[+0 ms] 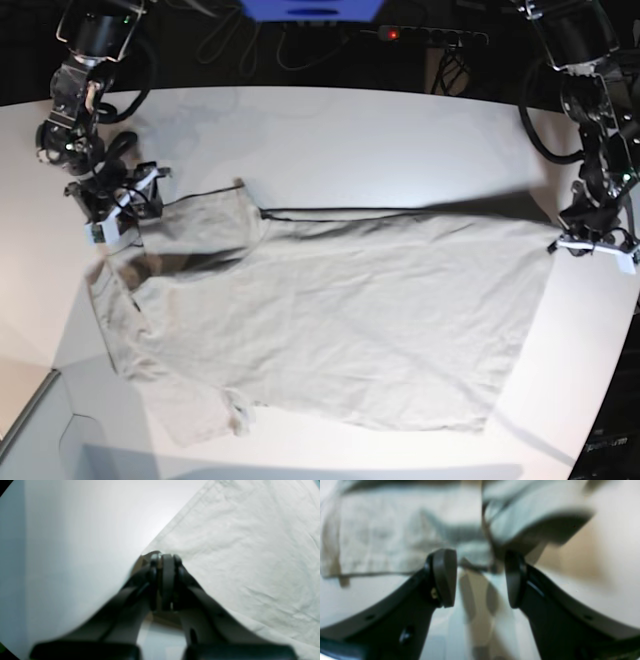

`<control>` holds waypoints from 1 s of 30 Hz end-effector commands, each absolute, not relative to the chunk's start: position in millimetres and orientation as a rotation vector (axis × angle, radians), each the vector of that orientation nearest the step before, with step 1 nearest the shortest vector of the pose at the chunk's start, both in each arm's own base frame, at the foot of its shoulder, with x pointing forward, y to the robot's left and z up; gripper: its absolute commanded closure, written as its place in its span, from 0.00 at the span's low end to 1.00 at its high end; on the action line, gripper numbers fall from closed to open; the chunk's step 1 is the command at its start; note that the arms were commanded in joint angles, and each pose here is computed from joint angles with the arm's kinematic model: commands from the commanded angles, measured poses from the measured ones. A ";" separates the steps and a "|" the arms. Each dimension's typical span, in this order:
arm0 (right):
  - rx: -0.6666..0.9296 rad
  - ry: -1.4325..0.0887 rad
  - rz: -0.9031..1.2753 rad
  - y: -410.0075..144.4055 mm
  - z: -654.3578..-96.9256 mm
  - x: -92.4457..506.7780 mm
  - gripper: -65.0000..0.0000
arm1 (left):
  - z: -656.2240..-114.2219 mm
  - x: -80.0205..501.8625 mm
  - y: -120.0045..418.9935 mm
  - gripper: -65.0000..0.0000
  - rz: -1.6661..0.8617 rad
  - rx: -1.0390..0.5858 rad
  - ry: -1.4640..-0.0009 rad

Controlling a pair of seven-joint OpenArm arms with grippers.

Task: Layout the t-shirt on the table in an organized manner, then fold the t-shirt properly
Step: 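Pull the t-shirt corners apart with both grippers to smooth it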

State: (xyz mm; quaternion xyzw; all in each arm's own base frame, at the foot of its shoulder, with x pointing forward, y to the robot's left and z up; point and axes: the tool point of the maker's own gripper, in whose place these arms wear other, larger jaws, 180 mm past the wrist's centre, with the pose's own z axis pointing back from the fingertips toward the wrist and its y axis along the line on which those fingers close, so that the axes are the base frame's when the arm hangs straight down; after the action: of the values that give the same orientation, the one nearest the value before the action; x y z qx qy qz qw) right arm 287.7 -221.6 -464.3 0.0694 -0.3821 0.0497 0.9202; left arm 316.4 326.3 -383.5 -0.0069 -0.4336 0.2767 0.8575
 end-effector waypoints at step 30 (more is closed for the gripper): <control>0.008 -0.885 0.197 -219.2 -400.1 194.6 1.00 | -357.5 283.7 317.7 1.00 0.535 0.024 -0.980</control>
State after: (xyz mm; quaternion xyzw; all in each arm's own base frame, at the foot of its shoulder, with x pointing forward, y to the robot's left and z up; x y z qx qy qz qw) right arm 186.4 -219.2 -413.7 0.0013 -0.4005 0.0904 0.9118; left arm 276.1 312.4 -373.7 0.0060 -0.4401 0.2616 0.8590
